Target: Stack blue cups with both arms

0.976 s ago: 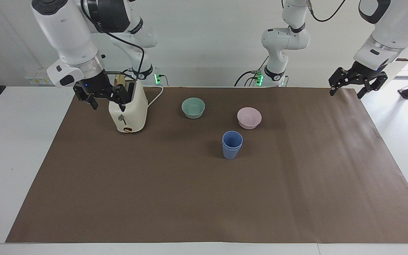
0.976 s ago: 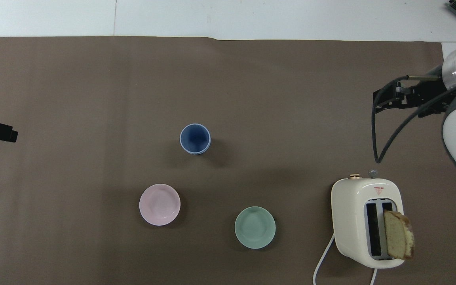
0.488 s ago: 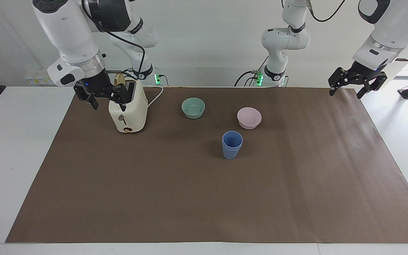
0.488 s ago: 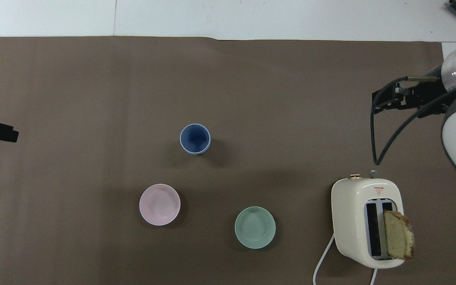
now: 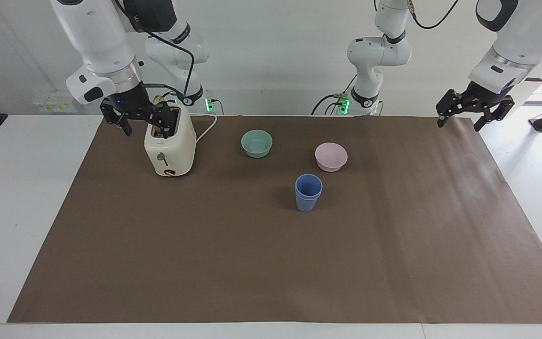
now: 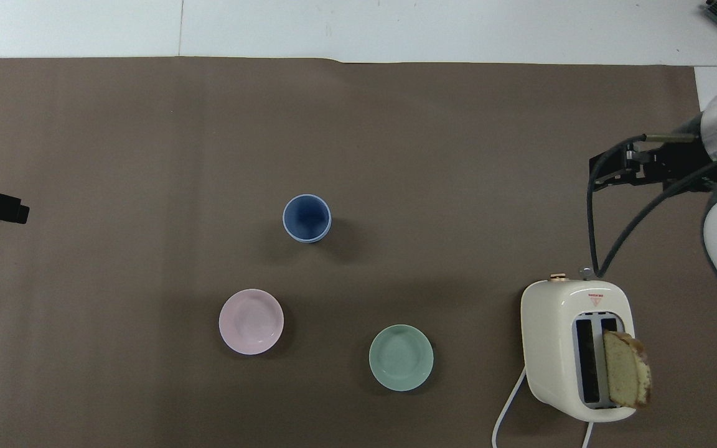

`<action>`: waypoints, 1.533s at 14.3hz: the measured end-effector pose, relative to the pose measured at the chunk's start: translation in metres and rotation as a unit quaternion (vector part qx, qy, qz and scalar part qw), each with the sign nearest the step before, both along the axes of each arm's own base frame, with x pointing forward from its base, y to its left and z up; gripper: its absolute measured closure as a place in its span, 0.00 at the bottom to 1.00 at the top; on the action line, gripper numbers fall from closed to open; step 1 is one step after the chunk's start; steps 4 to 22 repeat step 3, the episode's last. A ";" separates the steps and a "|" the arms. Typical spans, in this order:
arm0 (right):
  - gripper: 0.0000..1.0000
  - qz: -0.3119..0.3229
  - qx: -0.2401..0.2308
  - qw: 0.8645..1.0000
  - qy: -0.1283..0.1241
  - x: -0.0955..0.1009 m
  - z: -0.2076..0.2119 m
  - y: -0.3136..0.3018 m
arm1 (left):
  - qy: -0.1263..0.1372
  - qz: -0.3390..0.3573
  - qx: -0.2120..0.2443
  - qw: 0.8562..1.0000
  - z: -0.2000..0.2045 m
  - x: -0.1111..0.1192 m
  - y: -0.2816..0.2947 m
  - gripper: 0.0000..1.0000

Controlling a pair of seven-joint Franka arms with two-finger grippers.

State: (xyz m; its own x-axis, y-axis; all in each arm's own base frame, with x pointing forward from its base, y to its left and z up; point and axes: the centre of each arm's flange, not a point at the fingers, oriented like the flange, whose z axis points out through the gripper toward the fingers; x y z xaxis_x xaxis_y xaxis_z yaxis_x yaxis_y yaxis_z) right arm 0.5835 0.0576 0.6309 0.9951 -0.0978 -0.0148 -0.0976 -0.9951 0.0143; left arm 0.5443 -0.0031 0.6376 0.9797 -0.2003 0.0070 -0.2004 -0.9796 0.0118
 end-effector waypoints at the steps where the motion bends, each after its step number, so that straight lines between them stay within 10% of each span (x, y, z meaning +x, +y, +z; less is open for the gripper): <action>1: 0.00 0.000 0.000 1.000 -0.002 0.001 0.000 0.000 | 0.000 0.000 0.000 1.000 0.000 0.000 0.000 0.00; 22: 0.00 -0.001 0.000 1.000 -0.003 0.001 -0.001 -0.001 | 0.000 0.000 0.000 1.000 0.000 0.000 0.000 0.00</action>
